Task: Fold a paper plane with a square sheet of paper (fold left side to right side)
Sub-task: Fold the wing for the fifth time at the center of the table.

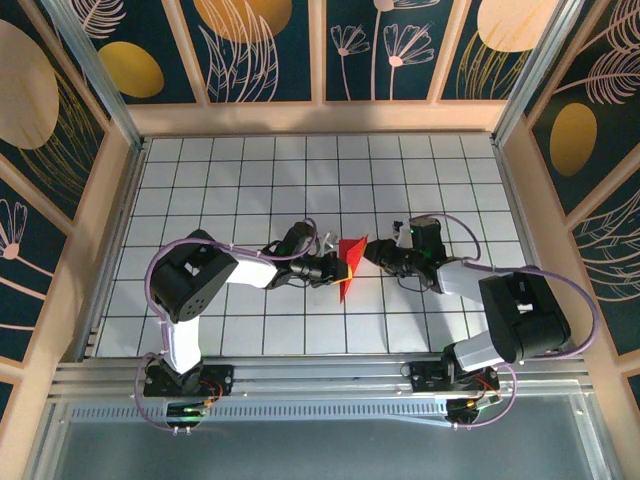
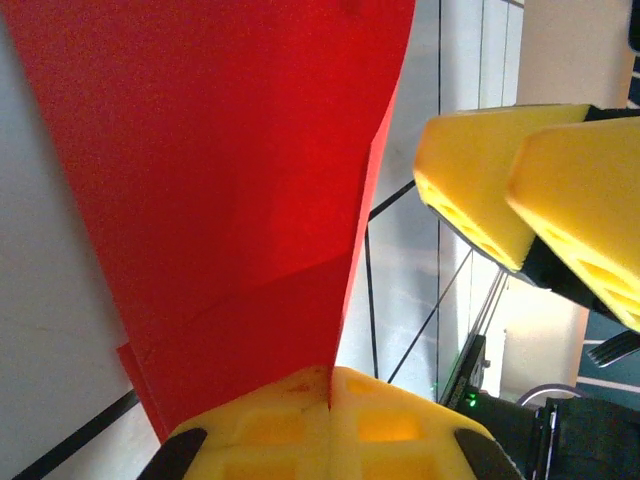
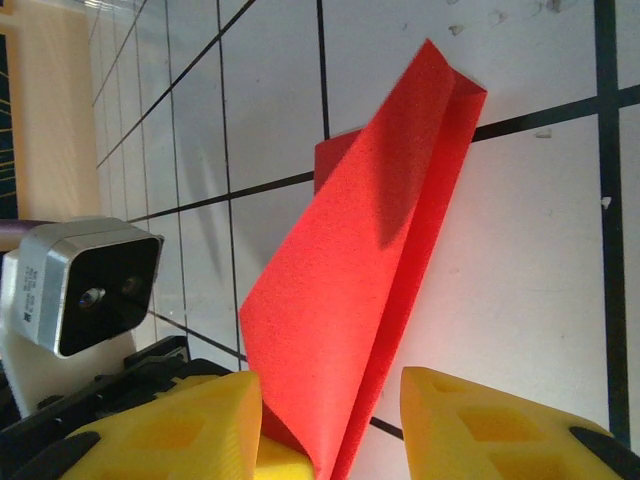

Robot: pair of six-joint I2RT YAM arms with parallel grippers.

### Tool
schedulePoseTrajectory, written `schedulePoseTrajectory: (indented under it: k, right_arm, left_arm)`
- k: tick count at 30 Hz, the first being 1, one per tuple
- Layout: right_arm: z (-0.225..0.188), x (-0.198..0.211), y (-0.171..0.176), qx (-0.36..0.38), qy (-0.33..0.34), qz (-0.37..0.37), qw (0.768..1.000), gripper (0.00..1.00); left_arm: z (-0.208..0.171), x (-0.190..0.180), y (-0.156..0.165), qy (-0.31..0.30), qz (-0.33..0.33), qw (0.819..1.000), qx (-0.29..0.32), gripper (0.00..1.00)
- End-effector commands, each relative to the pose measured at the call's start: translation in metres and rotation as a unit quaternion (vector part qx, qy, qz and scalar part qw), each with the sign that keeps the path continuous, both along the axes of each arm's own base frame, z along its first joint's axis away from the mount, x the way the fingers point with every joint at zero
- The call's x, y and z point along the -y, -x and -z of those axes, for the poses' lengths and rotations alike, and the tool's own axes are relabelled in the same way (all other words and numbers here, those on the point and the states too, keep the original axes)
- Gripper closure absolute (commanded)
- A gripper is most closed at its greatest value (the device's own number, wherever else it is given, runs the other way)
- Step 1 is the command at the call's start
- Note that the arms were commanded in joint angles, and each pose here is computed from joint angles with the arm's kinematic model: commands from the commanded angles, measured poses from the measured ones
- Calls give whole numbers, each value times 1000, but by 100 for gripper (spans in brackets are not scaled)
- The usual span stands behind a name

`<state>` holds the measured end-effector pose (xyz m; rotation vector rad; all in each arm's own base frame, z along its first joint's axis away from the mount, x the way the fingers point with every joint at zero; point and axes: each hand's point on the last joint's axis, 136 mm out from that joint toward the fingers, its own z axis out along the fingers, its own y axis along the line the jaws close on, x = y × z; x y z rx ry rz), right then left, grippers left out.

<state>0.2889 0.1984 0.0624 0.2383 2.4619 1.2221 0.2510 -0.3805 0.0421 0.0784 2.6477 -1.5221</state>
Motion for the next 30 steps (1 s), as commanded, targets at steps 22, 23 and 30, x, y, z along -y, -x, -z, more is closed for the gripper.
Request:
schedulePoseTrajectory:
  k: [22, 23, 30]
  right_arm:
    - [8, -21, -25, 12, 6, 9, 1000, 59]
    - [10, -19, -26, 8, 10, 11, 1000, 59]
    - [18, -20, -24, -7, 18, 12, 1000, 59]
  left_arm:
    - [-7, 3, -1, 43, -3, 999, -22, 100]
    - [-6, 3, -1, 43, -3, 999, -23, 100]
    - [-1, 2, 0, 40, -6, 999, -28, 100]
